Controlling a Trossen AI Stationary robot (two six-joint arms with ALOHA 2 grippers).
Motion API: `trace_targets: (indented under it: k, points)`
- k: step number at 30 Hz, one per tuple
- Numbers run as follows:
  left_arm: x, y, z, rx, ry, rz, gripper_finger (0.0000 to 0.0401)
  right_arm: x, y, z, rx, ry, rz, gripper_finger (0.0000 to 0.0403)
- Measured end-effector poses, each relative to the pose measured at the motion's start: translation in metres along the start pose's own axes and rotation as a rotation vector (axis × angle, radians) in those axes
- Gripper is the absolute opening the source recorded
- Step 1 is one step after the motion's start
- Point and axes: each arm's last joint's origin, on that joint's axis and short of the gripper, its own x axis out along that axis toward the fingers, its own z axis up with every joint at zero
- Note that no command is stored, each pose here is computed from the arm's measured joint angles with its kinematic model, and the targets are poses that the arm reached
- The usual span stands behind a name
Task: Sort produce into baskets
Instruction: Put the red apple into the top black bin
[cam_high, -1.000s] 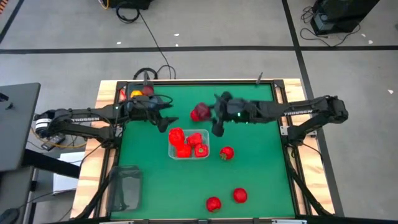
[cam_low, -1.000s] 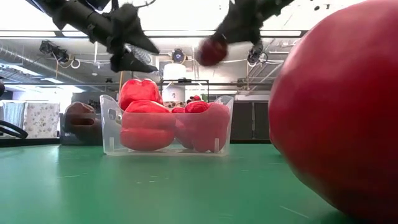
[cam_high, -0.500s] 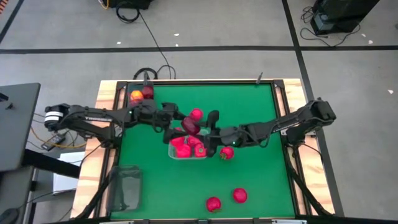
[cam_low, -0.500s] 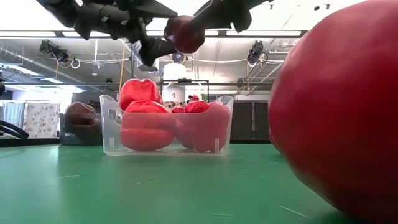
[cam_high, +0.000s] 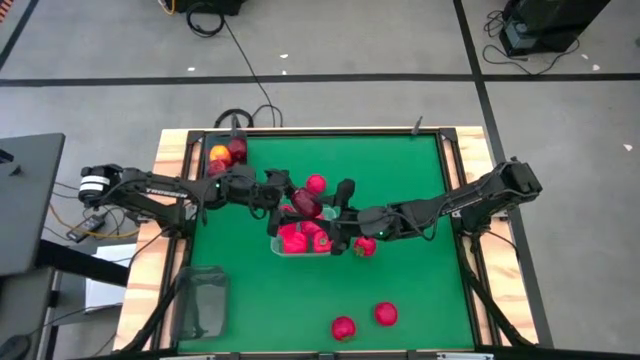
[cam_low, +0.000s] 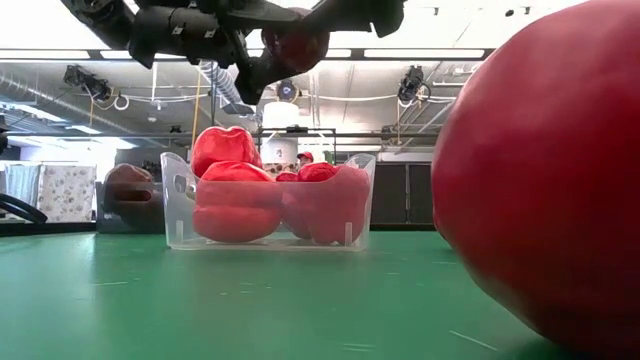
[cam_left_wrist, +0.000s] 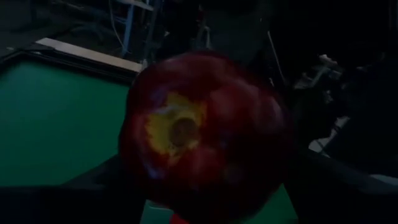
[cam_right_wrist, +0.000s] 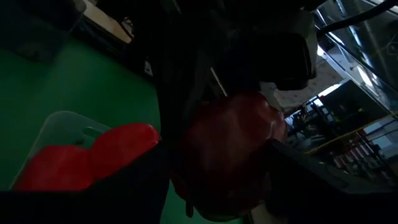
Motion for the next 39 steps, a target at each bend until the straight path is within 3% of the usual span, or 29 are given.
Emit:
trace_targets:
  k: [5,8,11,17,21,31,35,39]
  points:
    - [-0.004,0.002,0.004,-0.024,-0.017,0.025,0.031,0.0,-0.001,0.0,0.051,0.009,-0.03,0.0293]
    - [-0.016,0.008,0.011,-0.04,0.007,0.109,0.031,0.0,-0.004,-0.003,0.125,0.083,-0.148,0.0308]
    - [-0.037,0.016,0.019,-0.033,0.101,0.326,0.031,-0.002,-0.004,-0.01,0.27,0.173,-0.244,0.0318]
    - [-0.094,0.03,0.026,-0.051,0.342,0.937,0.031,0.007,-0.004,-0.037,0.577,0.296,-0.053,0.0317]
    - [-0.118,0.045,0.021,-0.113,0.416,1.186,0.031,0.012,-0.006,-0.042,0.616,0.309,-0.017,0.0316]
    - [-0.134,0.117,0.013,-0.272,0.525,1.383,0.031,0.015,-0.01,-0.034,0.593,0.216,0.033,0.0316]
    - [-0.14,0.137,0.01,-0.281,0.544,1.432,0.0312,0.015,-0.009,-0.034,0.592,0.218,0.033,0.0316]
    - [-0.146,0.15,0.009,-0.269,0.571,1.458,0.038,0.015,-0.009,-0.034,0.603,0.22,0.033,0.0316]
